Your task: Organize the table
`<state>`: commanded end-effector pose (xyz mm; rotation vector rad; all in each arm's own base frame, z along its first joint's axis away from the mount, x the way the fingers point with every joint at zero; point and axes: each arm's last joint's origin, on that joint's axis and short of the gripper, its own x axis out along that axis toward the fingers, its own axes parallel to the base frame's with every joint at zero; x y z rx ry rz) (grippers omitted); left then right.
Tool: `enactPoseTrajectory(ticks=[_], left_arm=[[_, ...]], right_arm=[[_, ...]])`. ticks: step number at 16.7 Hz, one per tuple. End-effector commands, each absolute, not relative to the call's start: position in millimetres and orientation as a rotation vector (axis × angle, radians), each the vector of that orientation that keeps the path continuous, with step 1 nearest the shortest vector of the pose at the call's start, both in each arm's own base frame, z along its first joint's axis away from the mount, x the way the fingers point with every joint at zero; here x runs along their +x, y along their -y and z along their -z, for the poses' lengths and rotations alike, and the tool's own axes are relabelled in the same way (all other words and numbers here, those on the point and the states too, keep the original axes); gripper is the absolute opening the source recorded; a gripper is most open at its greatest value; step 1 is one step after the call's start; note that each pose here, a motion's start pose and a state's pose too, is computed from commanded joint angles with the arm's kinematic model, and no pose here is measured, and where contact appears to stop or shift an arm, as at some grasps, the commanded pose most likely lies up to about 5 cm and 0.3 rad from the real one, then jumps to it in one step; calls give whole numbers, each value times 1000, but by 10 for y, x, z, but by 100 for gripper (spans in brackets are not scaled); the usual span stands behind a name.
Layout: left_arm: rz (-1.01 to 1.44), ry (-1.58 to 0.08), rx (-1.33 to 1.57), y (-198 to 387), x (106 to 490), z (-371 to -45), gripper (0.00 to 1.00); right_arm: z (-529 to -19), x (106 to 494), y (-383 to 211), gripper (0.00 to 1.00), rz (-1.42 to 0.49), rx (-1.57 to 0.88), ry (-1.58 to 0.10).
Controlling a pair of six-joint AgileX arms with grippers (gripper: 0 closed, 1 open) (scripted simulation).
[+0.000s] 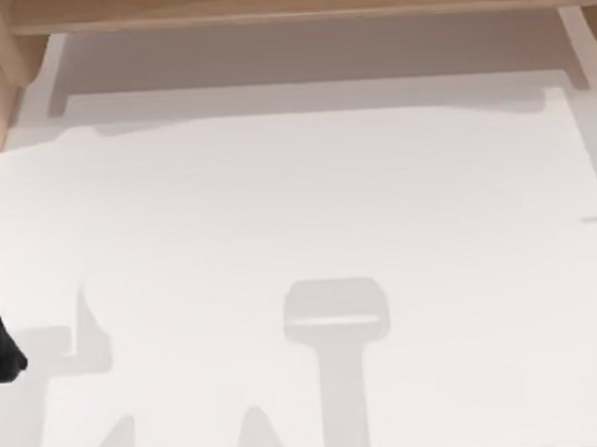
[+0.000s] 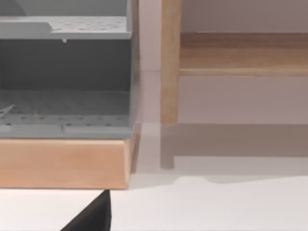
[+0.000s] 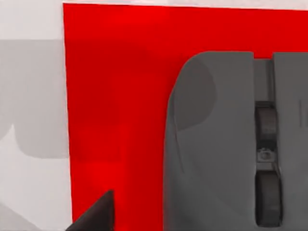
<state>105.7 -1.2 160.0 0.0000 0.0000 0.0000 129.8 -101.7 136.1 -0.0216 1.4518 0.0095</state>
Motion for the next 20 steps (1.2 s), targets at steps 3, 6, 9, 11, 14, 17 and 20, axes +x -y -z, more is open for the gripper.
enactPoseTrajectory(ticks=[3,6,9,11,14,17,20], left_arm=[[0,0,0,12,1057,-1600,100],[0,0,0,12,1057,-1600,100],[0,0,0,12,1057,-1600,100],[0,0,0,12,1057,-1600,100],[0,0,0,12,1057,-1600,100],[0,0,0,12,1057,-1600,100],[0,0,0,12,1057,-1600,100]], right_arm=[[-1402,1413,1063,100,-49,-91,-1345],[-1392,1592,1124,100,-119,-217,-1175],[-1335,1800,1197,100,-198,-388,-969],[-1276,1925,1242,100,-246,-515,-827],[-1181,2081,1311,100,-293,-723,-612],[-1101,2191,1389,100,-296,-937,-413],[-1031,2251,1476,100,-258,-1129,-257]])
